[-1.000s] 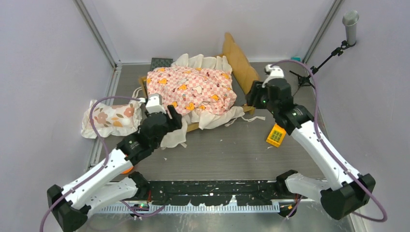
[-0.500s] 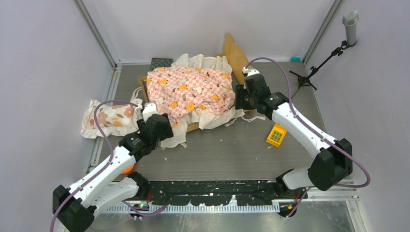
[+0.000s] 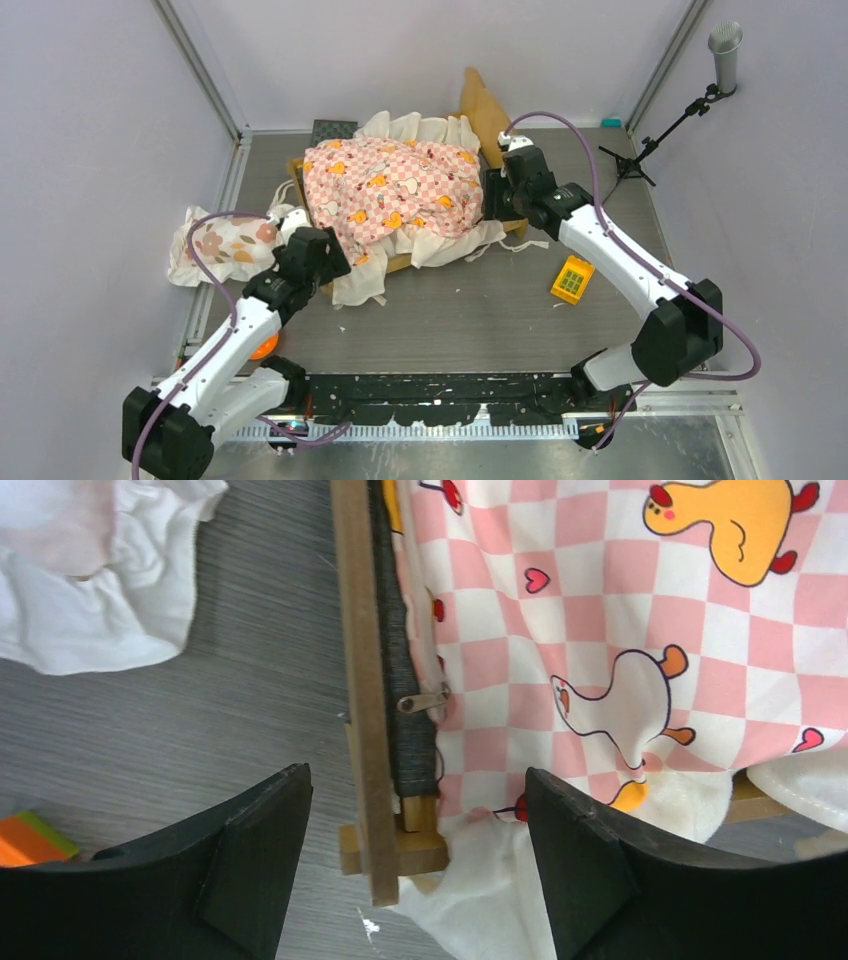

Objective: Set up the pet bed
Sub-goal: Adjust the mattress on the bed frame.

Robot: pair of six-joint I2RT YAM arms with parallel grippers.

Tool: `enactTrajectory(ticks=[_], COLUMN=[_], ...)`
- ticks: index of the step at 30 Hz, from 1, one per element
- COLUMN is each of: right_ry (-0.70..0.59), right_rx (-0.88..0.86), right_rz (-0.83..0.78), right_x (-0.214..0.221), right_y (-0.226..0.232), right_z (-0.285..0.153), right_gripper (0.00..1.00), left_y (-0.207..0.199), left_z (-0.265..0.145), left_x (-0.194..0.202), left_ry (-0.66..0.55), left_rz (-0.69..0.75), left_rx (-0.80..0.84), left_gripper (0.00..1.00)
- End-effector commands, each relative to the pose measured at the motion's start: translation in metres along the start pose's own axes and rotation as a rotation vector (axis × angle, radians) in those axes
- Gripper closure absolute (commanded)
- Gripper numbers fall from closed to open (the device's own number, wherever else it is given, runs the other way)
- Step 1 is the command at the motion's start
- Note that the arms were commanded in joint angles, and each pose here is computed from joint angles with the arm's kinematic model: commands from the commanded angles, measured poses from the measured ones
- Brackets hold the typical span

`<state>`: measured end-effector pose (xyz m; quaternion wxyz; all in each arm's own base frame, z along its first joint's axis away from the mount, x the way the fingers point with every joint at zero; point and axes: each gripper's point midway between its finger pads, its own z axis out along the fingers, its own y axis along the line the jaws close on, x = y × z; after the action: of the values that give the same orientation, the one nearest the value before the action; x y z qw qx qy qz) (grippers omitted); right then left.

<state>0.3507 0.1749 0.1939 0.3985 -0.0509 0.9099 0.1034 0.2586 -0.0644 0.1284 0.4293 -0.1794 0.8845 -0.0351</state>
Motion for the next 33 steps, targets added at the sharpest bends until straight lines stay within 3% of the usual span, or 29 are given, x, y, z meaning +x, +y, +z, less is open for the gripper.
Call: enactTrajectory(ticks=[1,14,22,26,33], right_ry=[-0.005,0.074,0.11,0.133,0.141], right_rx=[-0.038,-0.024,-0.013,-0.014,0.069], right_rz=[-0.032,-0.081,-0.116,-0.12,-0.138], right_x=[-0.014,0.002,0.007,0.012,0.011], right_y=[0.012,0.013,0.014,0.014,-0.001], right_z=[0.002,0.05,0.077,0.084,0.085], right_gripper=[0.41,0.4,0.41,0.51,0.87], left_y=[-0.025,-0.015,-0.007,-0.002,0.008], left_z=[0.007,0.032,0.039,0.04,0.044], left_x=[-0.006,0.016,0.027,0.03,0.033], left_ry=[-0.017,0.016,0.035,0.036,0.045], left_rz=[-0.014,-0.017,-0.012,-0.008,0.01], left_rx=[0.112,0.075,0.051,0.04,-0.005], left_gripper=[0.2,0.2,0.33,0.45,0.66])
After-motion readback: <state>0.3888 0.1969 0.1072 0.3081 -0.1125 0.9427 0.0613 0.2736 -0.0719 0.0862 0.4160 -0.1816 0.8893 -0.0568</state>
